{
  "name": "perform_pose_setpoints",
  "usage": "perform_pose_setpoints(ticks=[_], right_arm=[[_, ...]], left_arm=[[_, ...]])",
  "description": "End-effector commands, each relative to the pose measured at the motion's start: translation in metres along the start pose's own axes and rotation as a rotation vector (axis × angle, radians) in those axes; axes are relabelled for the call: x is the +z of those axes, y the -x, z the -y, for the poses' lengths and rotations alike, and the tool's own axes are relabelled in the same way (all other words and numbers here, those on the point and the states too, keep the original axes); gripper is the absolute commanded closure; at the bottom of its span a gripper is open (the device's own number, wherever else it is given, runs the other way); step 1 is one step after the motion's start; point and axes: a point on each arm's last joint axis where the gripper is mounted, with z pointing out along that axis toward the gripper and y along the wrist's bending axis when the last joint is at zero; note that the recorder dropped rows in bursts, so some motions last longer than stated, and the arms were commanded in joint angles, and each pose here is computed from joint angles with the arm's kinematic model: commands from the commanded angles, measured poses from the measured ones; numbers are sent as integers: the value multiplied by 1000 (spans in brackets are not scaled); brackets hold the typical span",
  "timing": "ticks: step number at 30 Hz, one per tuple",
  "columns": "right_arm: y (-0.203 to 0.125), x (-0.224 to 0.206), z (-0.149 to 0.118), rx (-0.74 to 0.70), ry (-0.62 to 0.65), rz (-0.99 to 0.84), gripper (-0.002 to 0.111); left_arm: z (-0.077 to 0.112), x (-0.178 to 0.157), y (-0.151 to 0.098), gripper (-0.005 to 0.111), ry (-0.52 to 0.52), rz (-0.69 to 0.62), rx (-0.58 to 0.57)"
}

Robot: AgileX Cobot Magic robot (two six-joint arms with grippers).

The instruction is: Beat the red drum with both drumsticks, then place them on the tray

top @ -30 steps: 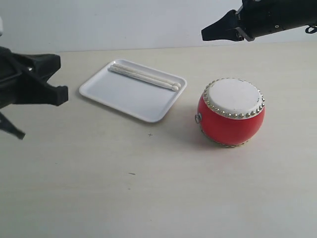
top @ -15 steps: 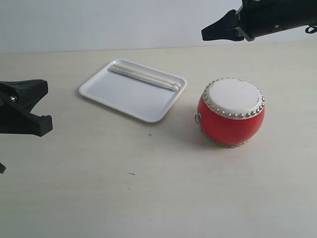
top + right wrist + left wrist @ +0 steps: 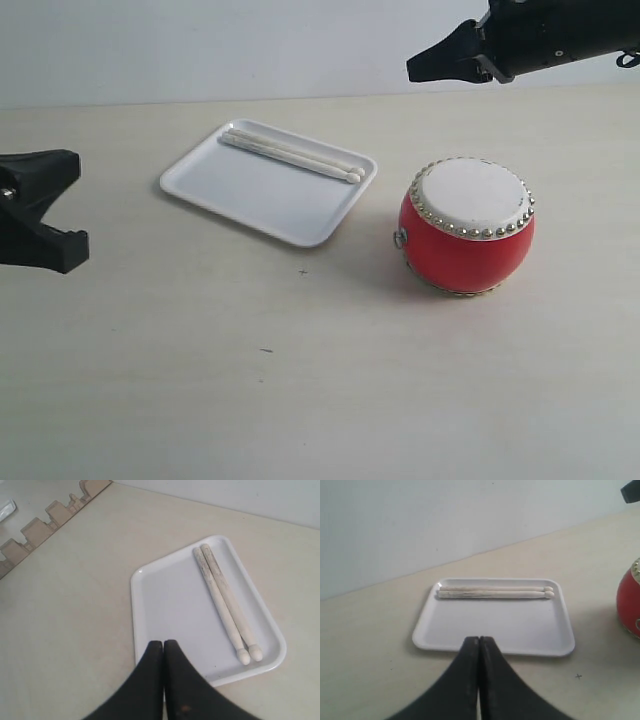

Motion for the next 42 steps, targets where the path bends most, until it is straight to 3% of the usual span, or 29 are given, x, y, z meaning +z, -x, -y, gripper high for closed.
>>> perform_pose_setpoints(ticks=[1, 3, 9, 11, 28, 42], right_arm=[[5, -4, -4, -17, 3, 12, 108], [5, -4, -4, -17, 3, 12, 108], [5, -4, -4, -17, 3, 12, 108], [5, -4, -4, -17, 3, 12, 108], [5, -4, -4, -17, 3, 12, 108], [5, -4, -4, -16, 3, 14, 108]], left_arm=[[-17, -30, 7, 107, 80, -8, -12], [-25, -55, 8, 107, 131, -27, -34], [-32, -129, 20, 107, 347, 209, -48], [-29, -140, 17, 107, 370, 222, -48], [-14, -177, 13, 107, 389, 380, -8], [-14, -177, 12, 107, 387, 374, -12]])
